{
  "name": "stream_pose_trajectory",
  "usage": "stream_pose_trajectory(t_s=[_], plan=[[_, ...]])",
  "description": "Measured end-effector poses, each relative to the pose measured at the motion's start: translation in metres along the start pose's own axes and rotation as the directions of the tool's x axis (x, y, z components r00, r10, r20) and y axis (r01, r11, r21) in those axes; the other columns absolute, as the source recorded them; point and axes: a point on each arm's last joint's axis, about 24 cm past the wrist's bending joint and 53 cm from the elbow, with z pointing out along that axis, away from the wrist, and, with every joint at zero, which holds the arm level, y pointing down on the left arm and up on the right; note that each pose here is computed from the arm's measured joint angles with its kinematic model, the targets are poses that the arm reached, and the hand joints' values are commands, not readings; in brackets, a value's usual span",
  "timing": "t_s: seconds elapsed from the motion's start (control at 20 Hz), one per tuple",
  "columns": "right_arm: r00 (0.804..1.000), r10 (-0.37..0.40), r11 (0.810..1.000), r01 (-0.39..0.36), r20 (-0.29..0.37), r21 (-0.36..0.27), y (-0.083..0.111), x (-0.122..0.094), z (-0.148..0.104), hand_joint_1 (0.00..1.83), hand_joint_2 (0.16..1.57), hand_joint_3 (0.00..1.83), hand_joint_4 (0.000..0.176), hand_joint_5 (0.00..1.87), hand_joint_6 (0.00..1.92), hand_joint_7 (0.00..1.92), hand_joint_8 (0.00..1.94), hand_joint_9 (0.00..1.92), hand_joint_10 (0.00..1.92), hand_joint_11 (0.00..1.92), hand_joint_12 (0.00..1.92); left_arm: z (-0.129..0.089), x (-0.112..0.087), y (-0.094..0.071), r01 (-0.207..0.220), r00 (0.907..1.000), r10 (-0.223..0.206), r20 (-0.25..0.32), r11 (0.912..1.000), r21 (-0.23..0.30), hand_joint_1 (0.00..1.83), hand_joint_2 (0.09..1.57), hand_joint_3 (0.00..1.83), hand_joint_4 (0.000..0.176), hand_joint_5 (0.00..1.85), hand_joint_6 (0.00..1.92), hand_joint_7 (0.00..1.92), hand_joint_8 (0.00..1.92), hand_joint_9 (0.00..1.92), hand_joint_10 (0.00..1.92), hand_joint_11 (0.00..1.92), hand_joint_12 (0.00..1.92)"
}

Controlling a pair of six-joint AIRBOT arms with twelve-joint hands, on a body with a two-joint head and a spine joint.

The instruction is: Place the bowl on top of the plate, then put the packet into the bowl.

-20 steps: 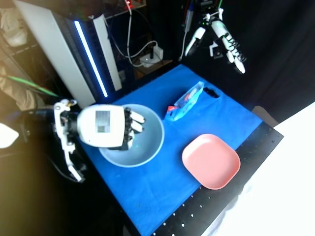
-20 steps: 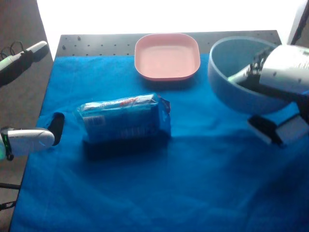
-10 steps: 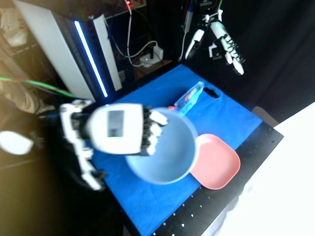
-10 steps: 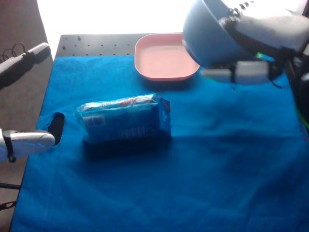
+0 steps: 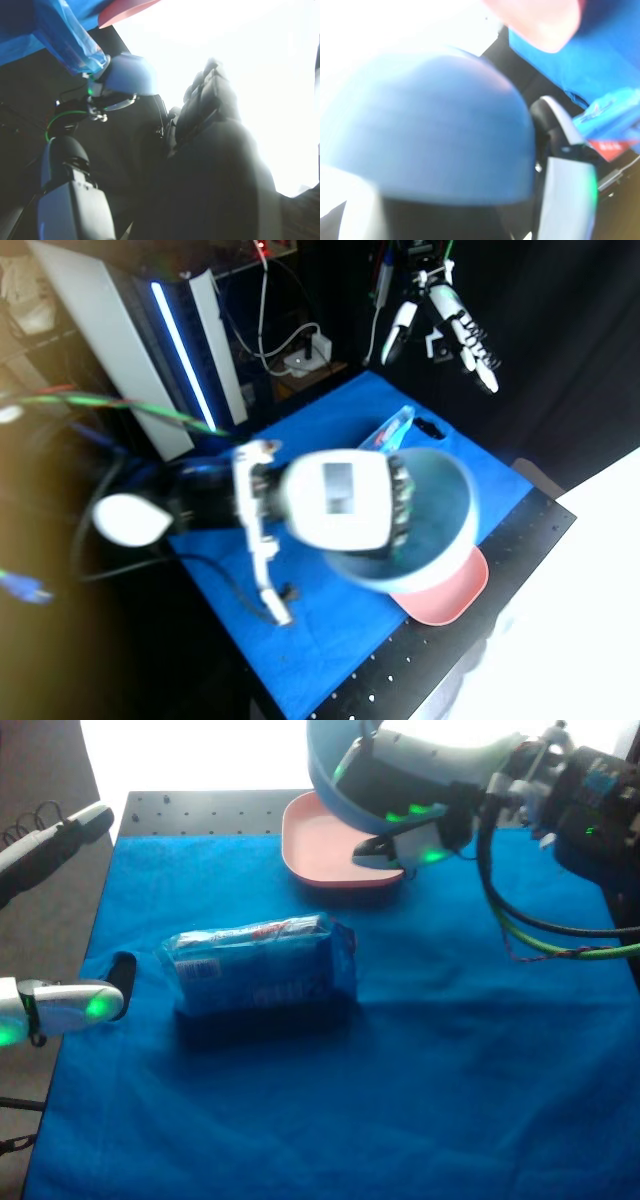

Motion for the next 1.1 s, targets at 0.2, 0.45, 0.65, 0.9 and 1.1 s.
stream_pose_trajectory(t_s=[0.2,0.45,0.65,0.9,1.1], plan=[[1.000,-0.001,0.999,0.002,-0.017,0.045,-0.011,0.008,0.011,1.33,1.26,0.03,0.000,0.87,1.51,1.22,1.94,1.36,1.92,1.38,1.92,0.005,0.005,0.000,0.006,0.9999,-0.006,-0.012,1.0000,0.006,0.72,0.91,0.00,0.161,0.00,0.00,0.00,0.00,0.00,0.00,0.00,0.00],[0.999,-0.003,0.997,0.007,-0.047,0.083,-0.019,0.021,0.017,1.15,1.48,0.10,0.000,1.19,1.92,1.29,1.94,1.39,1.92,1.45,1.92,0.006,0.004,-0.001,0.008,0.9999,-0.008,-0.009,0.9999,0.010,0.71,0.91,0.00,0.163,0.00,0.00,0.00,0.00,0.00,0.00,0.00,0.00],[0.997,-0.023,0.994,0.031,-0.076,0.106,-0.024,0.030,0.019,1.25,1.48,0.10,0.000,0.99,1.57,1.11,1.76,1.13,1.85,1.04,1.92,0.006,0.004,-0.002,0.008,0.9999,-0.007,-0.010,0.9999,0.011,0.71,0.91,0.00,0.156,0.00,0.00,0.00,0.00,0.00,0.00,0.00,0.00],[0.994,-0.043,0.991,0.056,-0.103,0.122,-0.032,0.038,0.015,1.04,1.35,0.00,0.000,0.75,1.28,1.05,1.18,1.01,1.53,0.93,1.84,0.006,0.005,-0.002,0.009,0.9999,-0.008,-0.010,0.9999,0.012,0.72,0.90,0.00,0.152,0.00,0.00,0.00,0.00,0.00,0.00,0.00,0.00],[0.992,-0.057,0.990,0.070,-0.109,0.119,-0.032,0.038,0.014,1.15,1.29,0.01,0.000,0.67,1.38,0.76,1.37,0.89,1.45,0.85,1.78,0.006,0.005,-0.002,0.008,0.9999,-0.008,-0.011,0.9999,0.013,0.70,0.90,0.00,0.173,0.00,0.00,0.00,0.00,0.00,0.00,0.00,0.00]])
